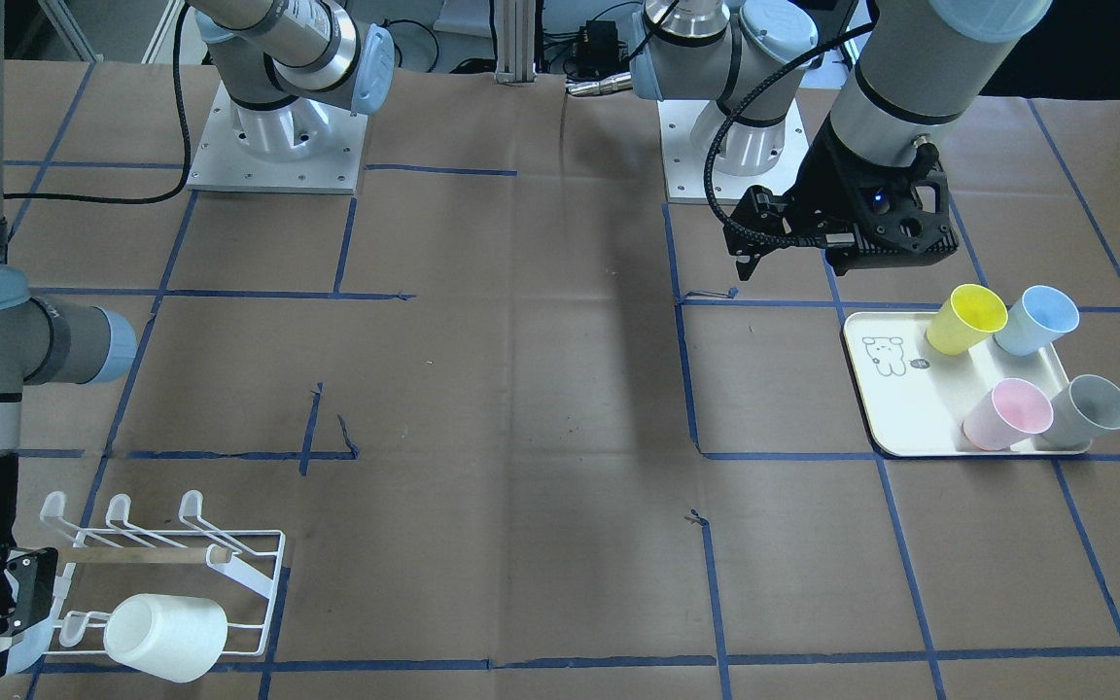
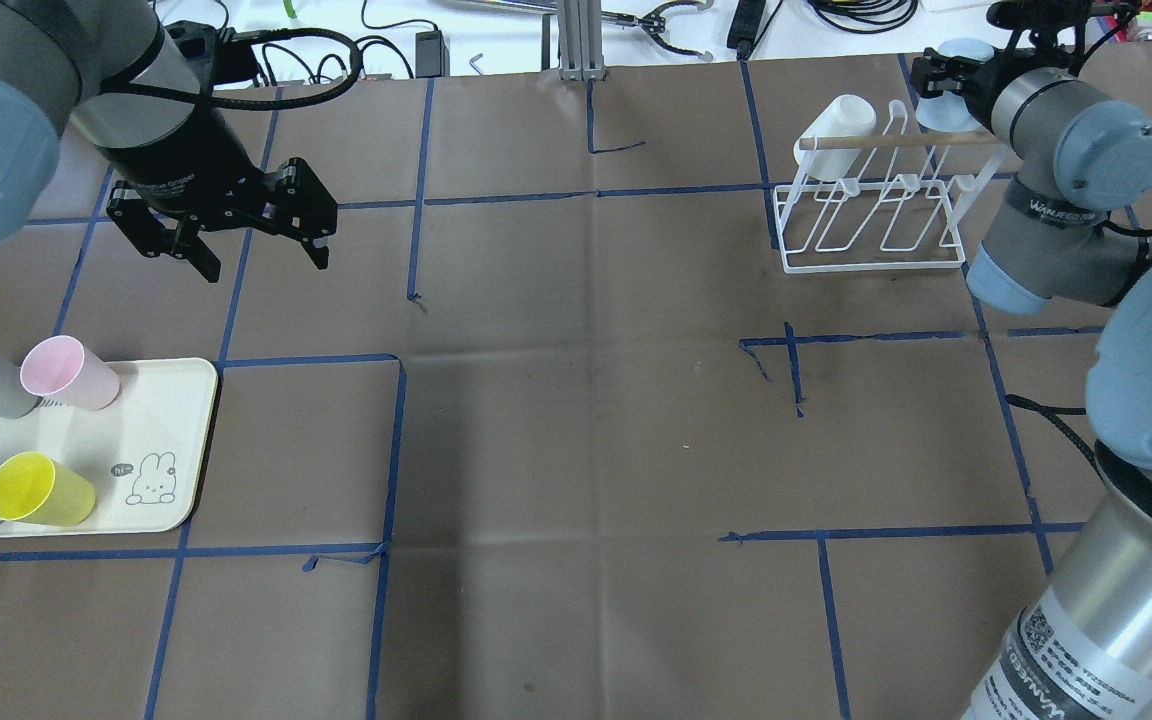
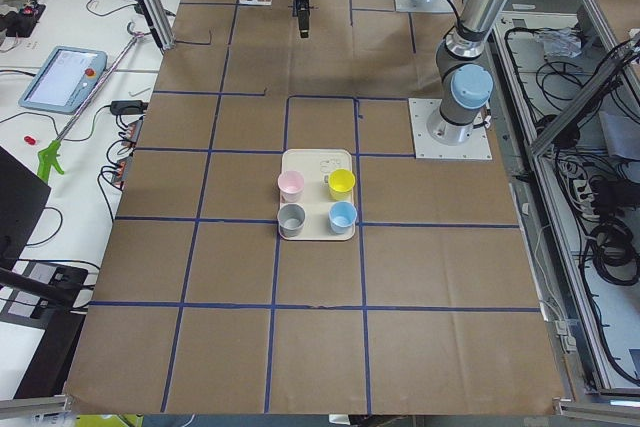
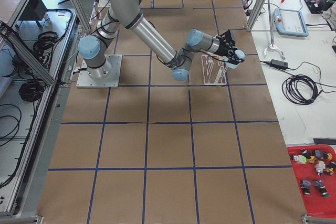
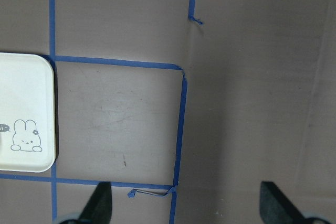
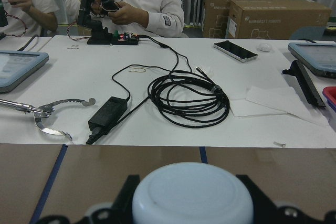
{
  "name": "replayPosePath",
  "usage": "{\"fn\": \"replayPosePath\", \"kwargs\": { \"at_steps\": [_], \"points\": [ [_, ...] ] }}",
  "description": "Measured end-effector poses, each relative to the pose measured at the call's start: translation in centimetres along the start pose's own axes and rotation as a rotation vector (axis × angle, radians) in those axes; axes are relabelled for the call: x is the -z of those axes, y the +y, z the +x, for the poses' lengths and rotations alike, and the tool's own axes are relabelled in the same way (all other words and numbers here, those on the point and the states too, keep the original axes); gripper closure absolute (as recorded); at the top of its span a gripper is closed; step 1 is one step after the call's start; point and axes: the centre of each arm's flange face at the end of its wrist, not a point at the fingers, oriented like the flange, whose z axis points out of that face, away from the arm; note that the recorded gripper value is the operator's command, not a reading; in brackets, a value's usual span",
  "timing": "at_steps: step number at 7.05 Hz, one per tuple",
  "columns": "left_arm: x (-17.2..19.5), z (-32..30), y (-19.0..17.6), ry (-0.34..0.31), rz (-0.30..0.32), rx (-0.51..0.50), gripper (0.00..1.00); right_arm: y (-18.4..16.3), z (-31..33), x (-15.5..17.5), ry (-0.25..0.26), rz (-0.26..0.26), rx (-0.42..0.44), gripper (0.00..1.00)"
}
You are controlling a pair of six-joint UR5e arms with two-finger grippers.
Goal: Transfer IKEA cup to right arm and place on rack
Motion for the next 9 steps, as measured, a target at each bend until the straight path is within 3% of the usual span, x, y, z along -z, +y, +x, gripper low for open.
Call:
{"fn": "replayPosePath", "kwargs": {
  "at_steps": [1, 4, 6, 7, 9],
  "points": [
    [0.0, 0.0, 0.0, 0.000, 0.000, 0.000, 0.00, 0.2, 0.0, 0.2, 0.003, -0.006, -0.001, 0.00],
    [0.1, 0.0, -0.1, 0.000, 0.006, -0.001, 0.00, -0.5, 0.0, 0.6, 0.011, 0.000, -0.006, 0.00],
    [0.1, 0.1, -0.1, 0.000, 0.009, -0.001, 0.01, -3.1, -0.5, 1.8, 0.000, 0.024, 0.000, 0.00],
    [0.1, 0.0, -0.1, 0.000, 0.011, 0.000, 0.00, -5.1, -0.6, 3.0, -0.005, 0.000, -0.002, 0.00],
    [0.2, 0.1, -0.1, 0.000, 0.012, -0.001, 0.01, -8.7, -1.2, 6.3, -0.037, -0.184, -0.052, 0.00]
  ]
}}
